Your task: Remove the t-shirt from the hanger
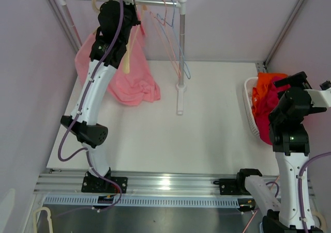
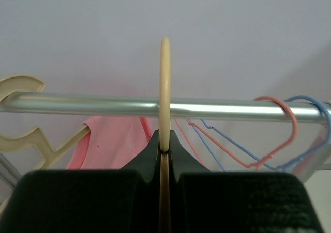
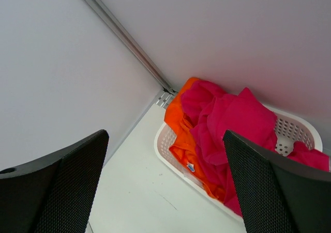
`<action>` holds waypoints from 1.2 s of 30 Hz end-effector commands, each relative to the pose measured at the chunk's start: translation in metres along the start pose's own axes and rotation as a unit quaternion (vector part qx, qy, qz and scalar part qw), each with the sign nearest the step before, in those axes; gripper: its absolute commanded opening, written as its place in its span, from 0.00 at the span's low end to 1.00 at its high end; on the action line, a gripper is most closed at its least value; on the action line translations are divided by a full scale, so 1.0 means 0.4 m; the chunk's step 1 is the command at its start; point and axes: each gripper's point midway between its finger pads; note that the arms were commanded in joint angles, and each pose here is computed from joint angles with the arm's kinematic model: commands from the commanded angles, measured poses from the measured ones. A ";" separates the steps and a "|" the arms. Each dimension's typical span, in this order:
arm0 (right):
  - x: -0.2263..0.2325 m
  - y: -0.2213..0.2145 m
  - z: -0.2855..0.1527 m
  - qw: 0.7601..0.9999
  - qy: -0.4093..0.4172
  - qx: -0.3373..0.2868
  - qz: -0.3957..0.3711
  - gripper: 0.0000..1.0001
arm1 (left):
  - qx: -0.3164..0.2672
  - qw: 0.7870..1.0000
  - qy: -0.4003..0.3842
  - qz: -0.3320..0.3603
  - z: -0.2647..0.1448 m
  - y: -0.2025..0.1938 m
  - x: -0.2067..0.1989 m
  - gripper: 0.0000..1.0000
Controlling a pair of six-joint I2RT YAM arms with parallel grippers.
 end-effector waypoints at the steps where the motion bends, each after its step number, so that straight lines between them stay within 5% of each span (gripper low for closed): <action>1: 0.010 0.040 -0.012 1.000 0.011 -0.024 0.004 0.97 | -0.050 0.998 0.034 0.011 0.012 0.072 0.026 0.01; 19: 0.013 0.027 -0.049 0.999 0.047 0.006 0.017 0.97 | -0.061 0.997 -0.039 0.037 0.110 -0.032 -0.188 0.01; 26: 0.020 0.013 -0.054 0.998 0.059 0.021 0.018 0.98 | -0.035 0.998 -0.049 0.027 0.087 -0.054 -0.175 0.09; 27: 0.022 0.013 -0.055 0.998 0.061 0.022 0.020 0.97 | -0.035 0.998 -0.050 0.020 0.082 -0.049 -0.172 0.12; 30: 0.019 0.012 -0.062 0.997 0.064 0.027 0.018 0.97 | -0.034 0.998 -0.049 0.016 0.065 -0.033 -0.152 0.41; 32: 0.019 0.015 -0.067 0.997 0.067 0.027 0.018 0.97 | -0.033 0.999 -0.022 0.011 0.043 -0.012 -0.114 0.70; 36: 0.024 0.019 -0.076 0.997 0.074 0.032 0.021 0.96 | -0.030 0.999 -0.020 -0.011 -0.011 0.012 -0.063 0.83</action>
Point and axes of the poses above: each gripper's point midway between its finger pads, its own z axis out along the fingers, its own x axis along the line the jaws close on, y = z × x, and after that the axes turned 13 degrees about z, right-handed
